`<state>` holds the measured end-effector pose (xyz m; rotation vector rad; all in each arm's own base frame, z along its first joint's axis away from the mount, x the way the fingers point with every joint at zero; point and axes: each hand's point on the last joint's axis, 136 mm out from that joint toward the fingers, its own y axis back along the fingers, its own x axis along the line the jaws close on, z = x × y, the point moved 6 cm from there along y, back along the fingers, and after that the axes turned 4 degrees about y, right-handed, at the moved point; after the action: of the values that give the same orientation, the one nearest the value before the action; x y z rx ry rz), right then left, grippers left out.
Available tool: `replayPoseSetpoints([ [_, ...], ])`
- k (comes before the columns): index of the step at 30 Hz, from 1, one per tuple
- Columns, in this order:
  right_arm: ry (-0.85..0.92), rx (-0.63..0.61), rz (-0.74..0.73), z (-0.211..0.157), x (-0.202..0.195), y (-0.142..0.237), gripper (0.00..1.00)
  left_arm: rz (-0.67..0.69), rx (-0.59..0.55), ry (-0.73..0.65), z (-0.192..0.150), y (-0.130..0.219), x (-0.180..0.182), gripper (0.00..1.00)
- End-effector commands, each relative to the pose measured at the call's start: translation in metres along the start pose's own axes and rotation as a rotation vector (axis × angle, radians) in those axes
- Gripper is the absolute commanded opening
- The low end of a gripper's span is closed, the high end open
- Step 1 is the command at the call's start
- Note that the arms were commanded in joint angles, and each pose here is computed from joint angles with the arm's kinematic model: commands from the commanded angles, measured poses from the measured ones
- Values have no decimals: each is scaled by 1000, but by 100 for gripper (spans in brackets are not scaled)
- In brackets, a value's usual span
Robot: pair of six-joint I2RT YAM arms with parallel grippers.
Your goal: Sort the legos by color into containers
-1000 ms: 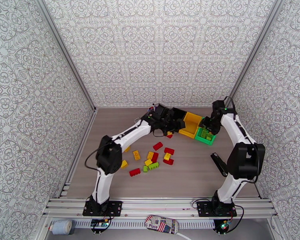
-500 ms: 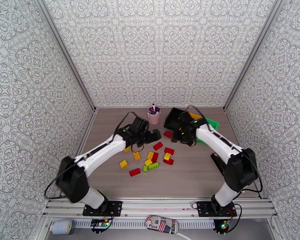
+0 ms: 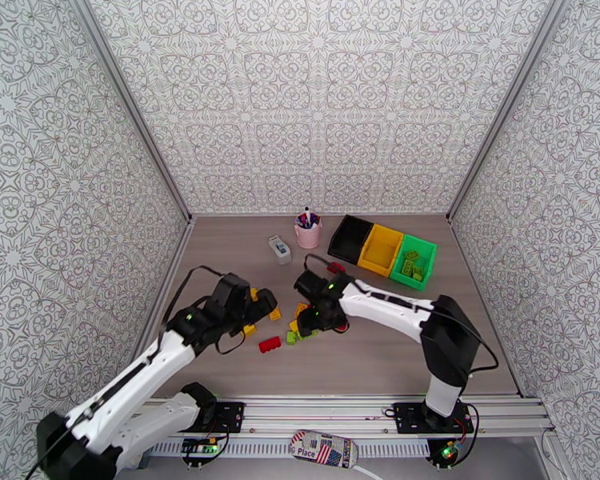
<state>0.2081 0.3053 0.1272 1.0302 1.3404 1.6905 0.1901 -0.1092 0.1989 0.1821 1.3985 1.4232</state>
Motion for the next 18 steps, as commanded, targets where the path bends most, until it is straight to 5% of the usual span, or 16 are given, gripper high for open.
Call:
replayPoseSetpoints([
  [1, 5, 8, -19, -4, 5, -16, 78, 62, -20, 69, -5, 6, 25, 99],
  [12, 19, 63, -73, -6, 14, -49, 82, 78, -18, 53, -6, 10, 31, 99],
  [14, 18, 67, -81, -3, 15, -52, 93, 77, -16, 44, -5, 10, 29, 99],
  [18, 21, 66, -97, 5, 18, -57, 95, 82, -5, 22, -4, 7, 24, 100],
])
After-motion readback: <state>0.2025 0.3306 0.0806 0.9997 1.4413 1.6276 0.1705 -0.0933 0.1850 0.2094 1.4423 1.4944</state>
